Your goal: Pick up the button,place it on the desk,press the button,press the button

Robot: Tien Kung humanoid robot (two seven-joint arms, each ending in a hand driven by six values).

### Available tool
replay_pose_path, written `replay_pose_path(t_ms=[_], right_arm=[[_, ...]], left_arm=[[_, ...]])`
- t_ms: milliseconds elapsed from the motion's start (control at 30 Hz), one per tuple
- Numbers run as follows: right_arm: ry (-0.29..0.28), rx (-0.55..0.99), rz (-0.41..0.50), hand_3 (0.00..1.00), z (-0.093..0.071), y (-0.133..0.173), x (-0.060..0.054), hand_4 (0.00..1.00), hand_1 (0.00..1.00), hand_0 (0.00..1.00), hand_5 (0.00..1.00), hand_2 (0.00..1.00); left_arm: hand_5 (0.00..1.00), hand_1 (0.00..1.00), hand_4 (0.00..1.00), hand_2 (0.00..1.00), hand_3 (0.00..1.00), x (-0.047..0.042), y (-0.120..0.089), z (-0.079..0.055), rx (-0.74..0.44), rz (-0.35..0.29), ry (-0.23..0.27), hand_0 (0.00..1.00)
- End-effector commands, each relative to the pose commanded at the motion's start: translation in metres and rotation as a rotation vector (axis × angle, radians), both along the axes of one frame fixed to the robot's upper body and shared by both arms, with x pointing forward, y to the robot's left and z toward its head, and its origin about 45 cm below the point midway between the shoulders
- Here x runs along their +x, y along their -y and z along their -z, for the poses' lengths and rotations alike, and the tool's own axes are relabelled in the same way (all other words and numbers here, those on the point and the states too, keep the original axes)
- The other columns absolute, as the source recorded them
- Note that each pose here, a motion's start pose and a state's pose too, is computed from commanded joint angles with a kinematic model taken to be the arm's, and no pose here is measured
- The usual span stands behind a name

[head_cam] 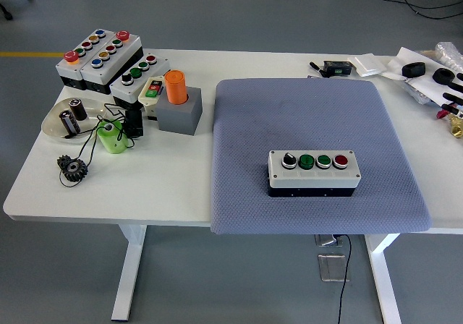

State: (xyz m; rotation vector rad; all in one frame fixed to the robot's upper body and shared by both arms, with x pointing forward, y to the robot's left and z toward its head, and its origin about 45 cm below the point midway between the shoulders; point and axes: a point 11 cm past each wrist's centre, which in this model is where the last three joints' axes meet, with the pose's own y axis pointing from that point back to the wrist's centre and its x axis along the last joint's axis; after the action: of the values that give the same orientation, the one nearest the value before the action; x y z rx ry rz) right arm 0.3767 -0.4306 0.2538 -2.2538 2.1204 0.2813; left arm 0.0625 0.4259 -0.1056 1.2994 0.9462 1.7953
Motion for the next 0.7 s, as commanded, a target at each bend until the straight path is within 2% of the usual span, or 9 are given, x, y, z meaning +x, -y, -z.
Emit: replay_pose_path(t_ms=[400, 700], right_arm=[[-0.001, -0.024, -0.009, 0.761, 0.0012, -0.0032, 0.0011, 0.571, 0.754, 0.815, 0.648, 0.769], [0.008, -0.021, 0.017, 0.760, 0.0005, -0.0007, 0.0016, 0.570, 0.756, 0.815, 0.648, 0.772]], left_arm=[[0.998, 0.709, 0.326, 0.706, 0.510, 0.0005, 0.0000, -0.0001, 0.001, 0.000, 0.001, 0.651], [0.998, 0.710, 0.326, 0.706, 0.511, 0.0017, -0.0002, -0.0004, 0.002, -0.002, 0.003, 0.651]])
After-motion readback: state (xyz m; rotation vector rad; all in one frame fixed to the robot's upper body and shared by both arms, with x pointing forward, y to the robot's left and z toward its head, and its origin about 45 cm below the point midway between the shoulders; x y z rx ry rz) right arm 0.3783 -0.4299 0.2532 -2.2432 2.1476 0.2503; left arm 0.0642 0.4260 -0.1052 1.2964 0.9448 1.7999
